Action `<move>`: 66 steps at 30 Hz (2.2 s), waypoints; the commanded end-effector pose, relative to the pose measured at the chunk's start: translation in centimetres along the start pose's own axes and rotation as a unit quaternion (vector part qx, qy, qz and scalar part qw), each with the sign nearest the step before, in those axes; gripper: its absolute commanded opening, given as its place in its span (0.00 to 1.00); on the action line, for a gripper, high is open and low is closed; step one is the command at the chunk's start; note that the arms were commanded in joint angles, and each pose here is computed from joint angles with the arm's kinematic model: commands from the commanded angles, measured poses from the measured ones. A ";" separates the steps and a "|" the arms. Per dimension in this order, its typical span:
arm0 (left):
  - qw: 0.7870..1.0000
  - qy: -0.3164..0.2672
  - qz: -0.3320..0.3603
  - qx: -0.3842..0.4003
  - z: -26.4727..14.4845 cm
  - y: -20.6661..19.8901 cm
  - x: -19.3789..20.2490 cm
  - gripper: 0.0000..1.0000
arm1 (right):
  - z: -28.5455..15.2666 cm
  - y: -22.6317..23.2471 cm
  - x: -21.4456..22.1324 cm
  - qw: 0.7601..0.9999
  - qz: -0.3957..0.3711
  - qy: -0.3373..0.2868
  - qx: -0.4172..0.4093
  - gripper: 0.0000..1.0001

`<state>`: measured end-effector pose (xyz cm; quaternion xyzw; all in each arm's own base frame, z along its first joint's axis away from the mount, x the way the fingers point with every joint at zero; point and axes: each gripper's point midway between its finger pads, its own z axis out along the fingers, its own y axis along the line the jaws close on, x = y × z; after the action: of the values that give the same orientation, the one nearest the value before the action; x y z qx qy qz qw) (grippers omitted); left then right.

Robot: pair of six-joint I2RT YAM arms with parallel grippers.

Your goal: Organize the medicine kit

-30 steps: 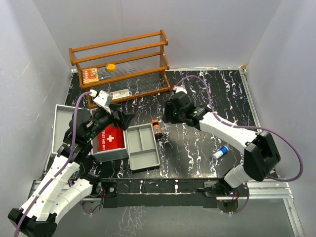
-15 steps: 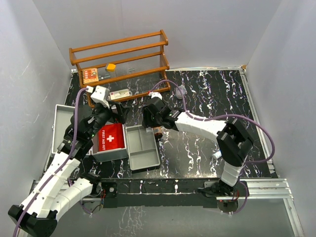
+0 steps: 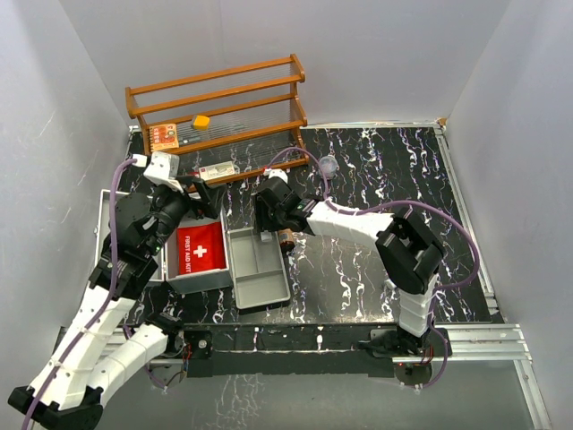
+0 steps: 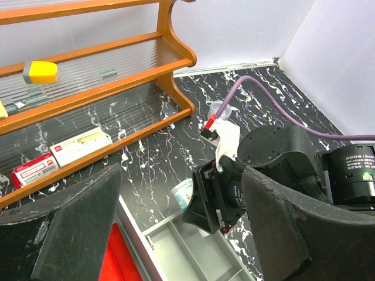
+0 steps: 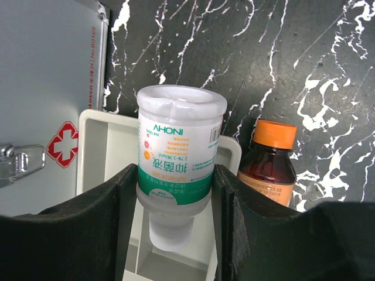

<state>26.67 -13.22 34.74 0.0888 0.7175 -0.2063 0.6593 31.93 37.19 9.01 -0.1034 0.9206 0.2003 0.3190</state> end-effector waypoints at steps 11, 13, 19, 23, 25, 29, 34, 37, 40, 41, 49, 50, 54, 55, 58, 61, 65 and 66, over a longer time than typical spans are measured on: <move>0.997 -0.038 0.018 -0.064 -2.5 1.9 -4.4 0.82 | -3.0 2.5 -0.4 0.999 0.001 -0.018 -0.045 0.34; 0.994 -0.045 0.035 -0.094 -3.2 2.9 -5.5 0.82 | -3.2 2.3 0.6 0.999 -0.003 -0.010 -0.037 0.34; 0.983 -0.064 0.059 -0.159 -5.7 5.1 -7.7 0.82 | -2.8 1.2 2.2 1.000 -0.006 0.009 -0.017 0.34; 0.984 -0.068 0.058 -0.156 -6.2 5.0 -7.6 0.83 | -2.2 0.5 2.6 1.000 -0.010 0.018 0.007 0.34; 0.984 -0.064 0.059 -0.156 -6.1 5.1 -7.3 0.83 | -2.1 0.0 2.9 0.999 -0.009 0.026 0.025 0.33; 0.985 -0.060 0.059 -0.153 -5.6 5.0 -7.0 0.83 | -2.3 -0.7 2.9 0.999 -0.006 0.021 0.045 0.34; 0.987 -0.056 0.057 -0.140 -5.0 4.5 -6.9 0.83 | -2.0 -0.3 3.3 0.999 -0.014 0.034 0.036 0.34; 0.987 -0.055 0.057 -0.140 -5.0 4.5 -6.8 0.83 | -2.6 1.1 3.1 0.999 -0.026 0.031 0.015 0.33; 0.987 -0.055 0.055 -0.140 -5.0 4.5 -6.8 0.83 | -3.7 2.4 2.6 0.999 -0.030 0.021 -0.011 0.34; 0.987 -0.055 0.054 -0.139 -5.0 4.5 -6.7 0.83 | -3.9 2.5 2.6 0.999 -0.031 0.020 -0.013 0.35; 0.988 -0.052 0.053 -0.138 -4.7 4.4 -6.5 0.83 | -4.1 1.5 3.8 0.999 -0.009 0.027 0.031 0.36; 0.988 -0.052 0.054 -0.138 -4.7 4.5 -6.4 0.83 | -4.1 1.6 3.8 0.999 -0.013 0.022 0.037 0.36; 0.988 -0.050 0.056 -0.137 -4.6 4.5 -6.3 0.84 | -3.5 1.6 4.7 0.998 -0.017 0.035 0.045 0.36; 0.988 -0.049 0.058 -0.137 -4.5 4.5 -6.3 0.84 | -3.3 1.6 4.9 0.998 -0.021 0.038 0.051 0.36; 0.987 -0.047 0.061 -0.140 -4.6 4.6 -6.2 0.84 | -3.4 1.3 5.6 0.995 -0.039 0.037 0.083 0.36; 0.987 -0.045 0.062 -0.139 -4.4 4.6 -5.9 0.84 | -3.3 1.4 5.9 0.994 -0.039 0.033 0.095 0.36; 0.988 -0.043 0.061 -0.137 -4.1 4.6 -5.7 0.84 | -2.9 1.0 6.2 0.993 -0.041 0.035 0.108 0.41; 0.988 -0.042 0.062 -0.136 -4.1 4.5 -5.6 0.84 | -2.8 1.0 6.2 0.993 -0.039 0.035 0.110 0.42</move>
<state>25.13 -6.31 39.45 0.0272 0.7085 -0.0673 0.7019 23.81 35.85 6.20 -0.1357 0.9475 0.0893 0.2754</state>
